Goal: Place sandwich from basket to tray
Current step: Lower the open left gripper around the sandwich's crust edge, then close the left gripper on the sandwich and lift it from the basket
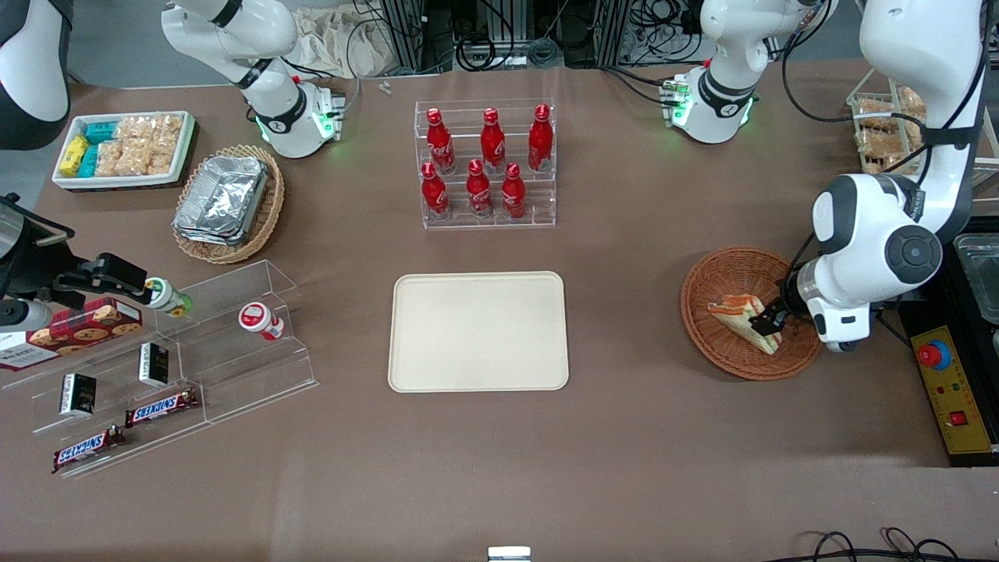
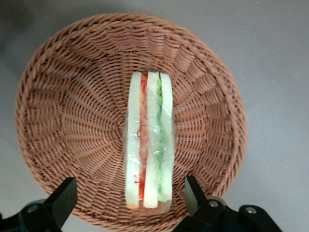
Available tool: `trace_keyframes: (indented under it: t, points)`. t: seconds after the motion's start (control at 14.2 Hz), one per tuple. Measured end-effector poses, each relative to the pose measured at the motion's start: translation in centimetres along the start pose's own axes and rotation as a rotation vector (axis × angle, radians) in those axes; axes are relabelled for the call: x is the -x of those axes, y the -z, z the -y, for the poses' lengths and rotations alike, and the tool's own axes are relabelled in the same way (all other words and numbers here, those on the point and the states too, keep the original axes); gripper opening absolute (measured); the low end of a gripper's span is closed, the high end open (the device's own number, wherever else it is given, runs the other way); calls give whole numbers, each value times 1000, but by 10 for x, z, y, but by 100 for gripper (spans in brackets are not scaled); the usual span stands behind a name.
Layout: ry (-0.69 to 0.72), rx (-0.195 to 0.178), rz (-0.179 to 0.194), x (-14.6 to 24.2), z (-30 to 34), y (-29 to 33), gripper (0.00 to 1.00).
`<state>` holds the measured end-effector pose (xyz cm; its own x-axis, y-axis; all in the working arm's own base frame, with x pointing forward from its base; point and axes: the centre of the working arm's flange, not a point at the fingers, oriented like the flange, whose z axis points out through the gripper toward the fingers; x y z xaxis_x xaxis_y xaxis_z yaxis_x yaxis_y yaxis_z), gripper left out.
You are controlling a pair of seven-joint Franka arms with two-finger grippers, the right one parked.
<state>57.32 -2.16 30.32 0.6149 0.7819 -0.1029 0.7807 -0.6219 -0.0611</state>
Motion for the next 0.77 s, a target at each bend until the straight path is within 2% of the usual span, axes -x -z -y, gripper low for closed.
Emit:
trace_keyframes:
  t: [0.21, 0.56, 0.63, 0.77]
  points:
    - [28, 14, 0, 1, 0, -24, 99]
    - [47, 9, 15, 4, 3, -46, 96]
    - [53, 9, 15, 5, 1, -46, 89]
    - [59, 10, 13, 8, -2, -45, 67]
